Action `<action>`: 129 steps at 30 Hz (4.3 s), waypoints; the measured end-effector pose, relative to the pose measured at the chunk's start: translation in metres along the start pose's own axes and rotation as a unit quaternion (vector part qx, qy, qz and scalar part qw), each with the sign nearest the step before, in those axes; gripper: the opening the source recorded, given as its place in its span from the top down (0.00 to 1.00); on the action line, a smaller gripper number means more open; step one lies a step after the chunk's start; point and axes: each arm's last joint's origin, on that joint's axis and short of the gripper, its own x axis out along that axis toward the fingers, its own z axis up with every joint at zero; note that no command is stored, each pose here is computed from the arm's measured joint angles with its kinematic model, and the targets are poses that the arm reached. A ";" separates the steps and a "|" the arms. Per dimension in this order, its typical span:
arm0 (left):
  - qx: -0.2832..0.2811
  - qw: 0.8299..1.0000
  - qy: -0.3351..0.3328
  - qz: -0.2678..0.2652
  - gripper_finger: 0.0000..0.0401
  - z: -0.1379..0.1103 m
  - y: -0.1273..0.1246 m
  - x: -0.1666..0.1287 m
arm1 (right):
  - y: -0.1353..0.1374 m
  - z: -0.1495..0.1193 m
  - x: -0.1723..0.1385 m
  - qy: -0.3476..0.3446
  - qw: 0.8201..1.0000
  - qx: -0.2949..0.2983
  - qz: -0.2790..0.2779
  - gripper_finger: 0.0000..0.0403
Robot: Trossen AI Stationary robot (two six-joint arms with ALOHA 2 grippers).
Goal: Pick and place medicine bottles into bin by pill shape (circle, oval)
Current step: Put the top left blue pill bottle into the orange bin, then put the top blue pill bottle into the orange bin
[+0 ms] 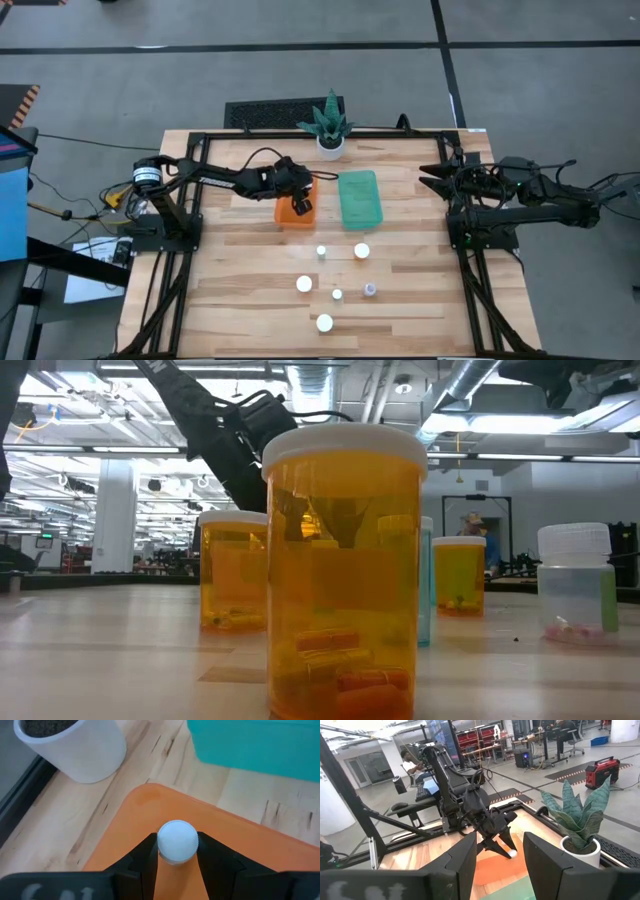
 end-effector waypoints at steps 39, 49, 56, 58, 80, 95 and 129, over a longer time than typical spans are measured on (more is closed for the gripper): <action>0.004 0.969 -0.156 -0.193 0.46 0.038 -0.018 -0.121 | 0.000 0.000 0.000 0.002 1.000 0.000 -0.001 0.57; 0.101 0.955 -0.139 -0.242 0.47 0.022 -0.082 -0.103 | 0.000 -0.002 0.000 0.010 1.000 -0.002 -0.003 0.57; 0.093 0.948 -0.153 -0.264 0.47 0.016 -0.110 -0.082 | -0.001 -0.002 0.000 0.011 1.000 -0.001 -0.003 0.57; 0.097 0.945 -0.152 -0.271 0.47 0.013 -0.119 -0.079 | -0.001 -0.002 0.000 0.011 1.000 -0.001 -0.003 0.57; 0.118 0.969 -0.121 -0.180 0.47 -0.015 -0.152 -0.063 | -0.002 -0.006 0.000 0.032 0.999 -0.005 -0.008 0.57; 0.102 0.972 -0.073 -0.197 0.47 -0.025 -0.152 -0.051 | -0.002 -0.007 0.000 0.035 0.999 -0.003 -0.009 0.57; -0.003 0.968 -0.138 -0.208 0.70 0.004 -0.134 -0.092 | -0.002 -0.007 0.000 0.036 0.999 -0.003 -0.009 0.57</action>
